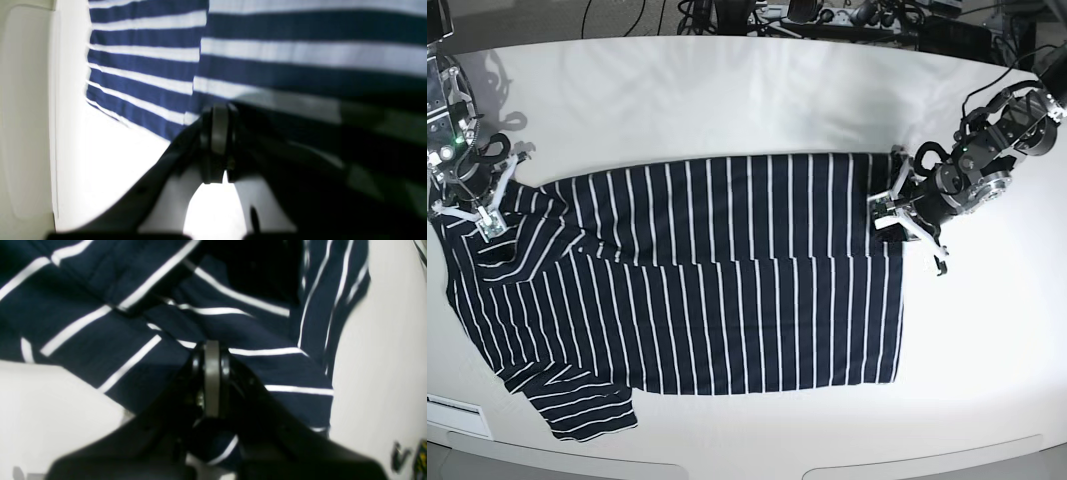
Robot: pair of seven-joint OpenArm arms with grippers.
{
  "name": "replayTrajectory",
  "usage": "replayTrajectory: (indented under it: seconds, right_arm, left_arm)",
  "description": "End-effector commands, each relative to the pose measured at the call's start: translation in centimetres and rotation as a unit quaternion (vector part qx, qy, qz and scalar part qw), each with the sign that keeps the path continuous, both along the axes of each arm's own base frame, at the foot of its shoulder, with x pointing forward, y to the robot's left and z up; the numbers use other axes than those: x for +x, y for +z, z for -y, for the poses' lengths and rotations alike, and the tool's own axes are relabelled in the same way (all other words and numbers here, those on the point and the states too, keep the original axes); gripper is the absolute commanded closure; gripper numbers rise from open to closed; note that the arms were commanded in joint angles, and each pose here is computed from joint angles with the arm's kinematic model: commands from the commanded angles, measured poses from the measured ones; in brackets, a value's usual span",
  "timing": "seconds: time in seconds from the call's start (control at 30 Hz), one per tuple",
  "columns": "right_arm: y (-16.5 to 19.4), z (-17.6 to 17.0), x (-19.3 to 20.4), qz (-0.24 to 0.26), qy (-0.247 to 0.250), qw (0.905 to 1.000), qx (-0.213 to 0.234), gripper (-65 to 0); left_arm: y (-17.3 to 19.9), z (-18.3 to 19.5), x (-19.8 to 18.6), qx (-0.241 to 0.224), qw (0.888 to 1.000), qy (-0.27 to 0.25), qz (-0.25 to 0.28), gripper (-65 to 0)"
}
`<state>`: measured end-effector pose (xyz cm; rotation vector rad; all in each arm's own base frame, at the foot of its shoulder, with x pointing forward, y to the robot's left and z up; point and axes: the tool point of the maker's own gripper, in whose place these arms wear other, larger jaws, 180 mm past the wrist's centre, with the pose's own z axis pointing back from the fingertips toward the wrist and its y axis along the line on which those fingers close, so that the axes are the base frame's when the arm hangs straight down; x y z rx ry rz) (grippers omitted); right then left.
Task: Fold the T-shirt properly
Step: 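Regrasp the shirt edge with both grippers near the fold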
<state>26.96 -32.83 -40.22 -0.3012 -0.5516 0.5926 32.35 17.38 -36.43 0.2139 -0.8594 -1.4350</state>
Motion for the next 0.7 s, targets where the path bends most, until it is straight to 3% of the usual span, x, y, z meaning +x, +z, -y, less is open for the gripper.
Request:
replayTrajectory:
  seconds: [0.0,0.13,0.23,0.3,0.4,0.67]
  right_arm:
    - [0.3,1.4,-0.5,-0.018,-0.011,0.9996,-0.020,0.0]
    - [-0.2,-0.2,-1.7,-0.059,-0.022,0.9976,0.028,0.0]
    - [0.4,-1.9,-1.3,-0.053,-0.010,0.9969,0.058,0.0]
    - [0.9,-2.7,-0.9,-0.043,-0.003,0.9970,0.064,0.0]
    - [1.4,-3.1,-0.6,-0.034,0.001,0.9973,0.065,0.0]
    - [1.7,-3.2,-0.4,-0.031,0.000,0.9975,0.064,0.0]
  left_arm:
    - [1.5,-0.8,0.8,0.003,1.000,0.000,0.018,0.0]
    - [1.5,-1.5,0.3,-0.009,1.000,0.014,-0.003,0.0]
    - [1.7,-1.5,0.3,-0.013,1.000,0.016,-0.004,0.0]
    - [2.8,-1.1,1.0,-0.025,0.999,0.023,0.024,0.0]
    - [5.2,1.1,1.1,-0.071,0.996,0.024,0.046,0.0]
    - [6.3,6.8,0.3,-0.200,0.979,0.040,-0.027,0.0]
